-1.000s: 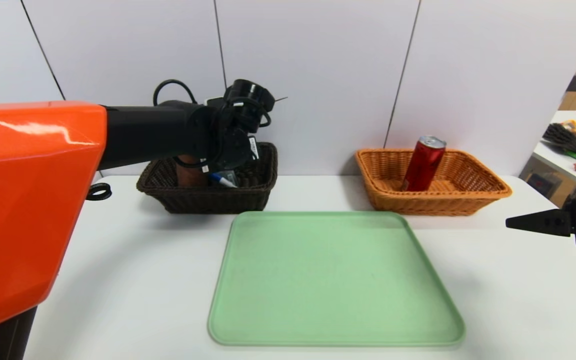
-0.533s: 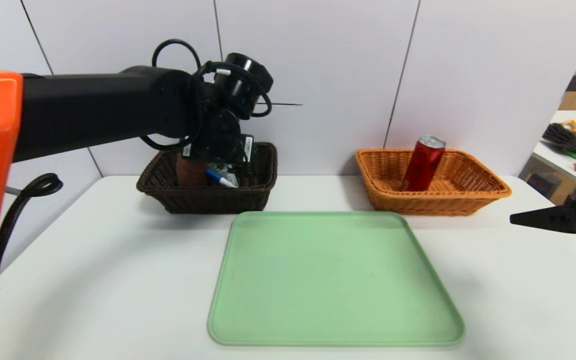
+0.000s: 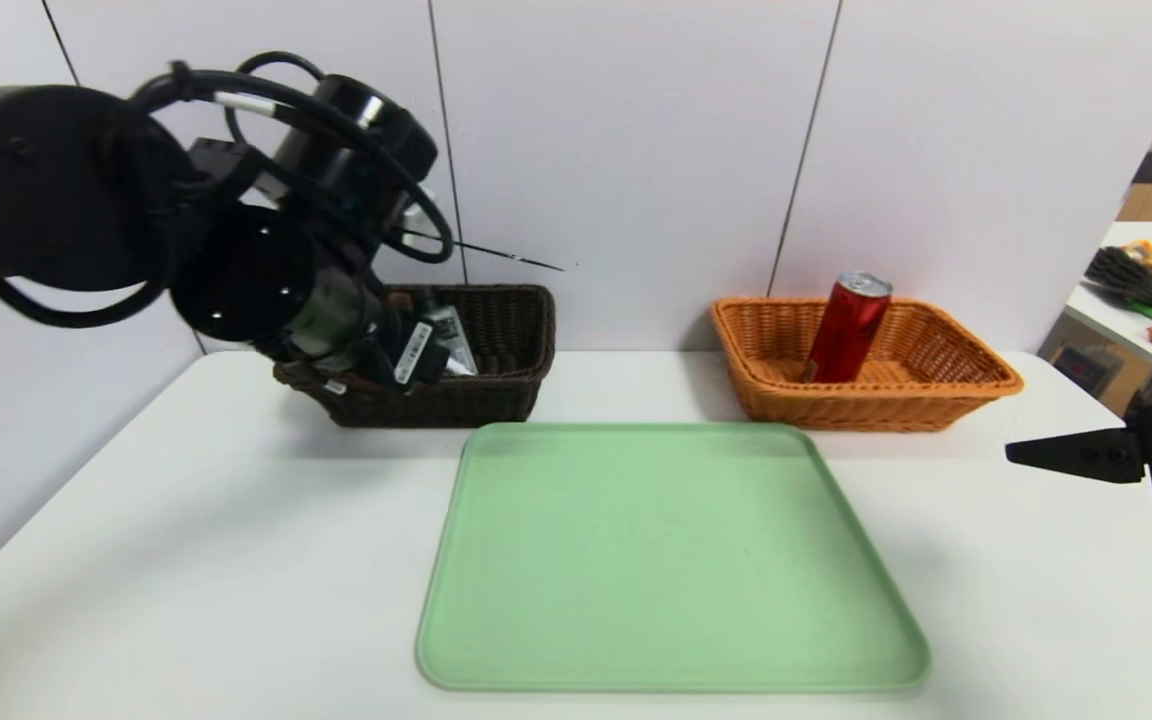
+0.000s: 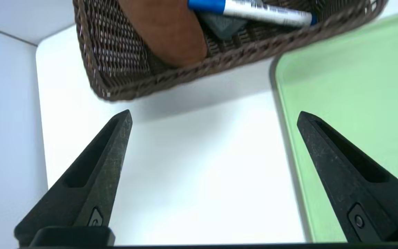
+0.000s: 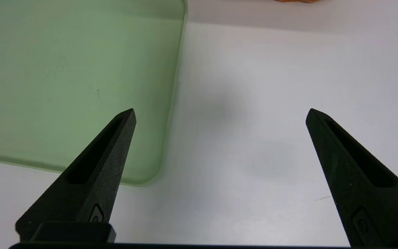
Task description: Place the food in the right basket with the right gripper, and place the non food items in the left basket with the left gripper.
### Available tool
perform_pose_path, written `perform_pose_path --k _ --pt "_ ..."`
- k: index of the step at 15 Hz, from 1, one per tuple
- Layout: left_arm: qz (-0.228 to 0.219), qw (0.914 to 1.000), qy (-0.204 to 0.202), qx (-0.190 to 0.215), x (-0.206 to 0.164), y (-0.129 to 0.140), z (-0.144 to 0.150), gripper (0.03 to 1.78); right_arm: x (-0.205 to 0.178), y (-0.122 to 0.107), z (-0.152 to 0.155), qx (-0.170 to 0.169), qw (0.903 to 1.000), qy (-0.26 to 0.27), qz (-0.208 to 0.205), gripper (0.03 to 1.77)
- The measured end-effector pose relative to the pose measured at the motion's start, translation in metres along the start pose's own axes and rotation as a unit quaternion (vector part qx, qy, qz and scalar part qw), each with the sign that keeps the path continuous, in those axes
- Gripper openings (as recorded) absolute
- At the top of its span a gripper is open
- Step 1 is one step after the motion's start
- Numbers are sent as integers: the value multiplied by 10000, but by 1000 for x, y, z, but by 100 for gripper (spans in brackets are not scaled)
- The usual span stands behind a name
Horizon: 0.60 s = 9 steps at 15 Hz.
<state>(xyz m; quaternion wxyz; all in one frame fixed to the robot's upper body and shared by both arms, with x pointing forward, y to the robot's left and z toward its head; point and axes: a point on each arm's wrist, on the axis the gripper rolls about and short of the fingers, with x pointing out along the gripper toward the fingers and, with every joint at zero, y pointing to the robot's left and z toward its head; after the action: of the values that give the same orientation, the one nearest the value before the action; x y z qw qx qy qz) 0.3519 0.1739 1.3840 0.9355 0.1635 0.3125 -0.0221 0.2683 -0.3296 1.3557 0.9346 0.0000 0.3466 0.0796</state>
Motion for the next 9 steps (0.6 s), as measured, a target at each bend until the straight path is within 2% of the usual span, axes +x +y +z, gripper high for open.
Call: perform_pose_path --k 4,9 --pt "63 9988 -75 -471 -39 34 -33 169 11 0 -5 20 9994 335 58 170" --pt "802 9924 -53 -928 -78 90 -95 169 10 7 -12 -93 9988 452 156 170"
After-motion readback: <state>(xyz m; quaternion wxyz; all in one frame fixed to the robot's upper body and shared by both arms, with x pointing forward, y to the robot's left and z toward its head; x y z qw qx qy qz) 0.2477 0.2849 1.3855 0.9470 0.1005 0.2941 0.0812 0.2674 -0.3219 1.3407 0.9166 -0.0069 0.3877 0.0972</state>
